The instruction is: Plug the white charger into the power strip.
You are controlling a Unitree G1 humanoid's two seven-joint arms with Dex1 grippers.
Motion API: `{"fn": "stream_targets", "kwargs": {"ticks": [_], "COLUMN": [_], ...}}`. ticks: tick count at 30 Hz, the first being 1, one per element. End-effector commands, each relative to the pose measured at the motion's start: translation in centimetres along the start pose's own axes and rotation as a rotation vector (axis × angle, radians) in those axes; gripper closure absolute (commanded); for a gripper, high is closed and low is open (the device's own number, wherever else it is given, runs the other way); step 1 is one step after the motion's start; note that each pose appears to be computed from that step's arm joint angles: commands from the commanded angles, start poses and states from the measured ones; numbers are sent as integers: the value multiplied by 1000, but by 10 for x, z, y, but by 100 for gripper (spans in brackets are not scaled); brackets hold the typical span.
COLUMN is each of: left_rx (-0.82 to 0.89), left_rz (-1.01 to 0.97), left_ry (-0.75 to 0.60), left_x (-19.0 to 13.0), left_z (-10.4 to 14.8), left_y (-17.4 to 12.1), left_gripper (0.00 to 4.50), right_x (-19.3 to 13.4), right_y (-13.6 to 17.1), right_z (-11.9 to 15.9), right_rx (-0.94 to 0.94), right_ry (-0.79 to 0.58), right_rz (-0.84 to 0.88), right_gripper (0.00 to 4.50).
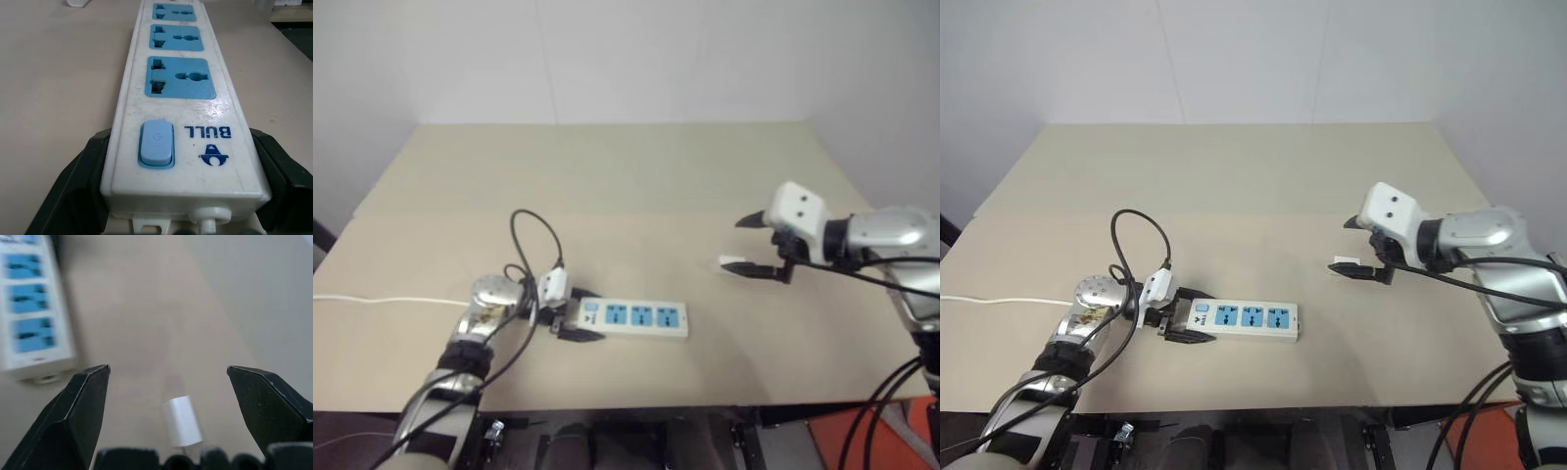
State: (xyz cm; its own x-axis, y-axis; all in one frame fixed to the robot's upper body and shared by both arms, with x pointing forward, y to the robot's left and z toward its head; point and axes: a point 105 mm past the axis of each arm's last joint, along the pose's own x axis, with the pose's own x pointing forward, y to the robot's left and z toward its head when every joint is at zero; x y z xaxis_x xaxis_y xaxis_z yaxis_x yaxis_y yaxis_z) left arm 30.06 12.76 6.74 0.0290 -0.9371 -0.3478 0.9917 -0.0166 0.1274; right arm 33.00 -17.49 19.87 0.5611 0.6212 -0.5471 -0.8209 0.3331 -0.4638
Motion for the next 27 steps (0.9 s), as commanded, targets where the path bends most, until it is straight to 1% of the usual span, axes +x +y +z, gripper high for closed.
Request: {"fn": "stream_targets", "kwargs": {"ticks": [1,3,7,11,15,21,25,27], "left_rx": [-44,-52,-60,-47,-45,-61,-66,-68], "left_rz": [-5,17,34,51,64,70,79,84], "left_ry": [27,23,28,52,40,36,36,36], "left_x": [-1,0,2,1,2,4,3,3], "left_z": [-6,-5,-3,1,7,6,5,5], "left_y": [-11,-12,-15,-15,-15,-19,-20,-21], "left_gripper": [116,116,116,116,116,116,116,116], "right_x": [10,19,33,43,49,61,69,71], "right_y": [-7,-10,-18,-27,-30,-33,-27,-24], "right_z": [2,2,2,-5,-18,-27,-37,-42], "right_rx": [-13,1,-32,-58,-84,-87,-100,-109], "right_ry": [118,193,290,372,448,488,528,547], "right_rz": [30,60,77,86,126,157,210,231], "right_gripper": [0,0,0,0,0,0,0,37]}}
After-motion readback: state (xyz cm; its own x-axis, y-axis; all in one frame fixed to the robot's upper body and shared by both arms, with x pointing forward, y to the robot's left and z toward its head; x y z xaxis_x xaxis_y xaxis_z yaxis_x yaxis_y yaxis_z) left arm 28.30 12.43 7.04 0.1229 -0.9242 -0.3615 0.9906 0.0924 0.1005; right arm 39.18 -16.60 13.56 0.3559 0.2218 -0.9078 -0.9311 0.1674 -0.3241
